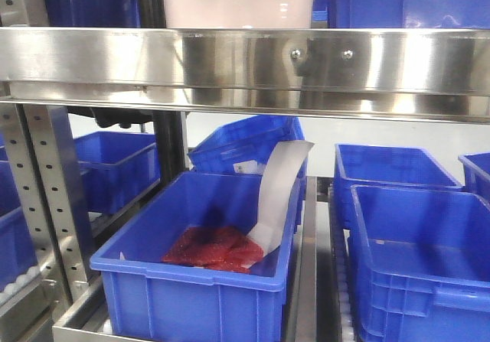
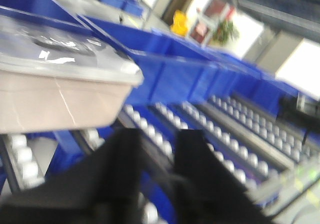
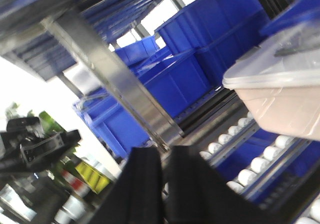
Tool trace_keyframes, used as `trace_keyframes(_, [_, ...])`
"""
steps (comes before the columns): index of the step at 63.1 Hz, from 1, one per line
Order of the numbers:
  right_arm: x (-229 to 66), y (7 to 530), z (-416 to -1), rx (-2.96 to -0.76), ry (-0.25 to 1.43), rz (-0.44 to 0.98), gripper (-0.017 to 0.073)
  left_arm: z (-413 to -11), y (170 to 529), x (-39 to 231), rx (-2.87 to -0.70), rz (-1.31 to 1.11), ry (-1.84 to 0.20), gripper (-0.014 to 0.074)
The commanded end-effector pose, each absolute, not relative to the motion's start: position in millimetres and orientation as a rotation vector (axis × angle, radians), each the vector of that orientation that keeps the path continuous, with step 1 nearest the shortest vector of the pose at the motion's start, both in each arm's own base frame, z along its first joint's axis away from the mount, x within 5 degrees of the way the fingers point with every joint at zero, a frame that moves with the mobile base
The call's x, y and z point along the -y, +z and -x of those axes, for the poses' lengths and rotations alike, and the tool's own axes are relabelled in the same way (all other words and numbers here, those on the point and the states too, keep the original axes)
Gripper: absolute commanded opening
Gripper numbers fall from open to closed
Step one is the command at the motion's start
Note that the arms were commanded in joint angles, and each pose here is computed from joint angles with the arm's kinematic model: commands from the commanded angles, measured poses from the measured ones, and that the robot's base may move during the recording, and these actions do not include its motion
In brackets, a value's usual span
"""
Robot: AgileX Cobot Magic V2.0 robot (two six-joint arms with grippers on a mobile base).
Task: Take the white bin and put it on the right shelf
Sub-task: 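Push the bin forward and lower it onto the upper shelf, then open both grippers and release the bin on the shelf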
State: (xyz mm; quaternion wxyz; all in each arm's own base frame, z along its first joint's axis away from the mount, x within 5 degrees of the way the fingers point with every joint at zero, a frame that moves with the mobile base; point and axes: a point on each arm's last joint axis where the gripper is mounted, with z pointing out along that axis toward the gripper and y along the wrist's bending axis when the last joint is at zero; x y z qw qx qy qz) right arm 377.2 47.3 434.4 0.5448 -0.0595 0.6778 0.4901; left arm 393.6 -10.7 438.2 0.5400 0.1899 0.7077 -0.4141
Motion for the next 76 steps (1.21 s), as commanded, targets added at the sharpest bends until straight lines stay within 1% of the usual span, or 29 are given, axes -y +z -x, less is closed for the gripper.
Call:
trace_keyframes(1, [-48, 477, -345, -1.509, 1.097, 0.233, 0.0068, -365, 475, 19, -1.598, -0.54, -0.961, -0.0129])
trace_keyframes(3, [-48, 479, -340, -1.518, 1.053, 0.251, 0.0068, -363, 474, 19, -1.618, -0.554, -0.95, -0.0115])
trace_keyframes(9, [-46, 486, -327, -1.55, 0.919, 0.297, 0.0068, -356, 474, 19, -1.714, -0.537, -0.898, -0.0118])
trace_keyframes(16, [-42, 489, -311, -1.599, 0.773, 0.296, 0.0068, -346, 474, 22, -1.842, -0.53, -0.787, -0.0118])
trace_keyframes(25, [-31, 477, -291, -1.668, 0.579, 0.22, 0.0068, -333, 475, 31, -1.976, -0.529, -0.582, -0.0118])
trace_keyframes(33, [-22, 455, -273, -1.704, 0.441, 0.151, 0.0068, -328, 475, 43, -2.038, -0.547, -0.416, -0.0118])
trace_keyframes(40, [-13, 430, -254, -1.717, 0.333, 0.078, 0.0068, -328, 472, 52, -2.068, -0.553, -0.351, -0.0118])
trace_keyframes(48, [-5, 402, -229, -1.711, 0.221, 0.005, 0.0068, -327, 467, 49, -2.099, -0.498, -0.32, -0.0118])
trace_keyframes(54, [0, 386, -213, -1.694, 0.165, -0.047, 0.0068, -322, 460, 46, -2.107, -0.457, -0.302, -0.0118])
trace_keyframes(63, [5, 365, -186, -1.661, 0.107, -0.106, 0.0068, -308, 441, 43, -2.098, -0.4, -0.286, -0.0118])
trace_keyframes(70, [7, 348, -169, -1.658, 0.085, -0.131, 0.0068, -288, 422, 38, -2.068, -0.343, -0.257, -0.0117])
trace_keyframes(76, [6, 337, -153, -1.648, 0.088, -0.135, 0.0068, -262, 406, 34, -2.013, -0.285, -0.23, -0.0117])
